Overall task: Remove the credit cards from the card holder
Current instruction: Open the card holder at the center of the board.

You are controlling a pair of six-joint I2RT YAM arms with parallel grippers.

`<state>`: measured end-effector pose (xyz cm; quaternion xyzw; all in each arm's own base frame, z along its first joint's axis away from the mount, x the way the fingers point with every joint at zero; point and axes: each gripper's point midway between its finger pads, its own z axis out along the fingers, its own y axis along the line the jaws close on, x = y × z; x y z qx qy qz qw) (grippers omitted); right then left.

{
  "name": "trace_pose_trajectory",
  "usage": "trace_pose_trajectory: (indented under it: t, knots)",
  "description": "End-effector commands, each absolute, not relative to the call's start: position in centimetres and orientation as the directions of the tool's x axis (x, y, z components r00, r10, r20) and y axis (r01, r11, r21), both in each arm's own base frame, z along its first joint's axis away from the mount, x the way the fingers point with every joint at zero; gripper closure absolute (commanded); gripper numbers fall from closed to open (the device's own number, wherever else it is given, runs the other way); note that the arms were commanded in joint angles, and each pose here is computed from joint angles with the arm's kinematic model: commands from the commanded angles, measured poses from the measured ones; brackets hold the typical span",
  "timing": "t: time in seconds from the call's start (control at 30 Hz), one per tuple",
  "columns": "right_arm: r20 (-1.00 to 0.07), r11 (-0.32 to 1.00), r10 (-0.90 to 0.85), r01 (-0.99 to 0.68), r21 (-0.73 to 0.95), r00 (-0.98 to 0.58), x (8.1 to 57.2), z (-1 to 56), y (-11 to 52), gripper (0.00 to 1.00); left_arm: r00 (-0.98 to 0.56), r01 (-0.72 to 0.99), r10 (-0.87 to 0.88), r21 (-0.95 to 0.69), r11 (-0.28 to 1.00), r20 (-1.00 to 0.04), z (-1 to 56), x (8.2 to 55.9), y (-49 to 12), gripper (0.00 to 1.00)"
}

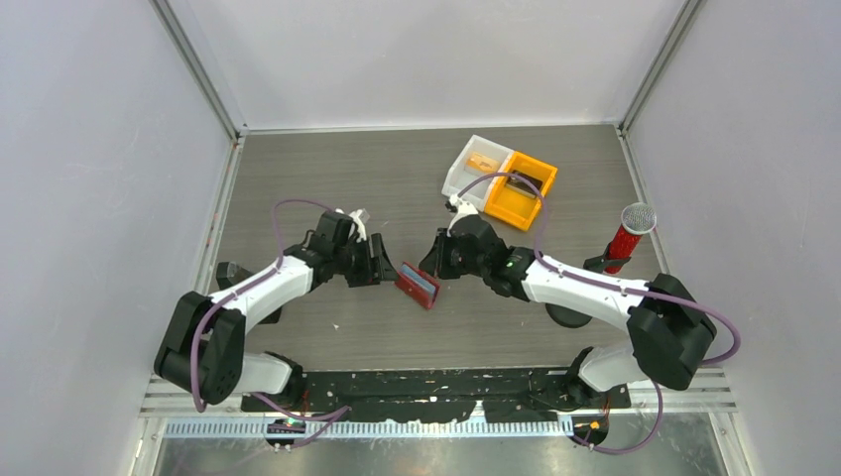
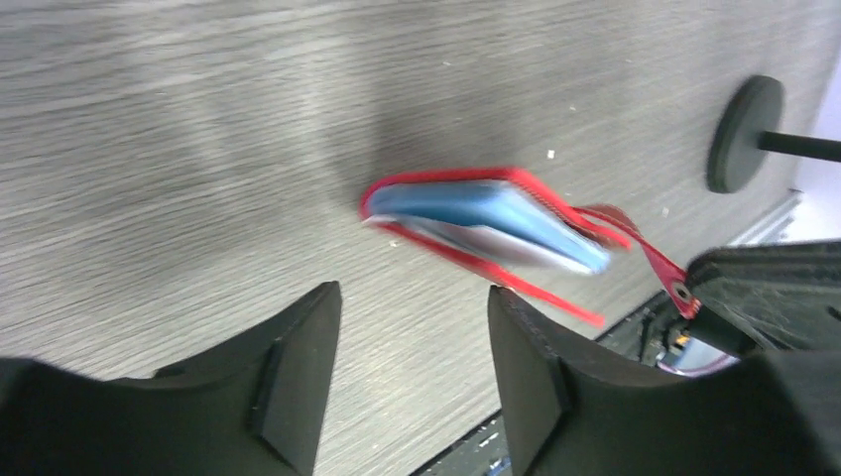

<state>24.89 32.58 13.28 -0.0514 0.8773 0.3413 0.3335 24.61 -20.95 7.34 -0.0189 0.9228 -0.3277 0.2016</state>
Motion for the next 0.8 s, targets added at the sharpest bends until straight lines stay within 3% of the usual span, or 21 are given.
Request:
trace_pose_trajectory:
  t: [0.0, 0.33, 0.77]
  knots:
    - [-0.64, 0.677, 0.164, -0.386, 0.627, -0.751, 24.2, 17.0, 33.4, 0.95, -0.889, 0.062, -0.177, -0.493, 0.868, -0.423, 8.0, 25.7, -18.6, 0.38]
    - [-0.618, 0.642, 0.19, -0.38, 0.666, -0.763, 23.2, 17.9, 33.1, 0.95, -0.889, 0.077, -0.228, -0.619, 0.781, -0.397, 9.4, 24.3, -20.6, 0.28]
    - [-0.654, 0.842, 0.126, -0.268, 0.468, -0.746, 25.8, 10.8, 28.5, 0.95, -0.902, 0.075, -0.218, -0.633, 0.77, -0.373, 8.1, 23.5, -20.8, 0.28]
